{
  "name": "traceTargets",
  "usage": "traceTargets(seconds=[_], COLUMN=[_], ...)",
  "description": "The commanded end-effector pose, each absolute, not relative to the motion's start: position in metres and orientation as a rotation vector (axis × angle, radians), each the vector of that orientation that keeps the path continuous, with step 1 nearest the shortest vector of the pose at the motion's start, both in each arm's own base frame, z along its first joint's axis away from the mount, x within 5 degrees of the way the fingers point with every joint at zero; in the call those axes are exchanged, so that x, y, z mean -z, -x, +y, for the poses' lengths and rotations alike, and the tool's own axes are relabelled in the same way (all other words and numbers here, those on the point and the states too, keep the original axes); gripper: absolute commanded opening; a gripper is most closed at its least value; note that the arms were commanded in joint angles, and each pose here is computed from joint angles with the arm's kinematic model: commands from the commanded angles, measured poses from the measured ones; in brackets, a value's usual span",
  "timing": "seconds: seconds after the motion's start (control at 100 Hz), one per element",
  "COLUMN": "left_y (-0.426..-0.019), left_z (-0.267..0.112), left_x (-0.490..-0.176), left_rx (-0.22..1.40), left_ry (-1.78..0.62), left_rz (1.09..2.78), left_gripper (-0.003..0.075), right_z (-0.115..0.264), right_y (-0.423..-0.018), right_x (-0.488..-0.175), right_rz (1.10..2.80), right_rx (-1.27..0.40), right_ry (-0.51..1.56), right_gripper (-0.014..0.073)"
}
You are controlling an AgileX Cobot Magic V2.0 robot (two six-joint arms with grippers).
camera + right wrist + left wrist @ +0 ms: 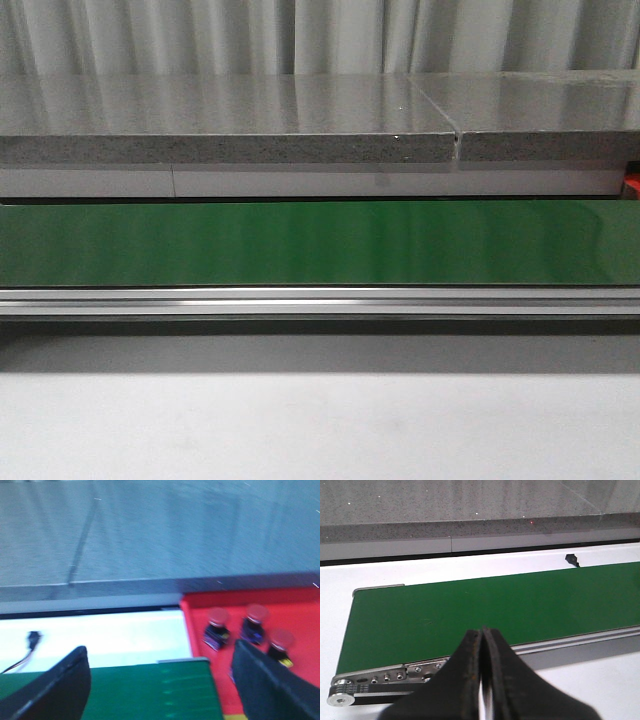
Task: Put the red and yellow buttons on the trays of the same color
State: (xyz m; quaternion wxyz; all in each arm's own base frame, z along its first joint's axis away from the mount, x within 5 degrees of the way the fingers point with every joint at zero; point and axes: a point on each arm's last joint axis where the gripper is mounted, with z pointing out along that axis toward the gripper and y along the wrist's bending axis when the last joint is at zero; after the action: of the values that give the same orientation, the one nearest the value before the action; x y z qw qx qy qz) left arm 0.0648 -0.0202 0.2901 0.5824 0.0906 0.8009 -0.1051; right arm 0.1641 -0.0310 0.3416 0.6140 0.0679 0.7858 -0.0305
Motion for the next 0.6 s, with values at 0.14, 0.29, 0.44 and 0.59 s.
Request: traceTargets(seconds=[0.14, 0.29, 0.44, 0.59], left_y=[-0.067, -0.067, -0.067, -0.067], left_z=[-0.021, -0.021, -0.021, -0.021], left_x=[-0.305, -0.305, -0.305, -0.305], left_rx=[0.269, 0.269, 0.269, 0.269], left_ry=[-0.194, -0.194, -0.194, -0.194], left_rz=[1.773, 1.773, 1.773, 1.773], left_gripper=[-0.0019, -0.0019, -0.0019, -0.0019], right_z=[-0.007, 0.001, 0.004, 0.007], right_y=[-0.135, -0.109, -0.088, -0.073], right_x=[-0.358, -0.346, -0.331, -0.323], right_rz=[1.661, 1.646, 1.634, 1.62], right_rx=[0.068, 0.042, 0.033, 0.025], right_ry=[0.036, 0.089, 0.107, 0.123], right_gripper=[0.0582, 0.0581, 0.0491, 0.021])
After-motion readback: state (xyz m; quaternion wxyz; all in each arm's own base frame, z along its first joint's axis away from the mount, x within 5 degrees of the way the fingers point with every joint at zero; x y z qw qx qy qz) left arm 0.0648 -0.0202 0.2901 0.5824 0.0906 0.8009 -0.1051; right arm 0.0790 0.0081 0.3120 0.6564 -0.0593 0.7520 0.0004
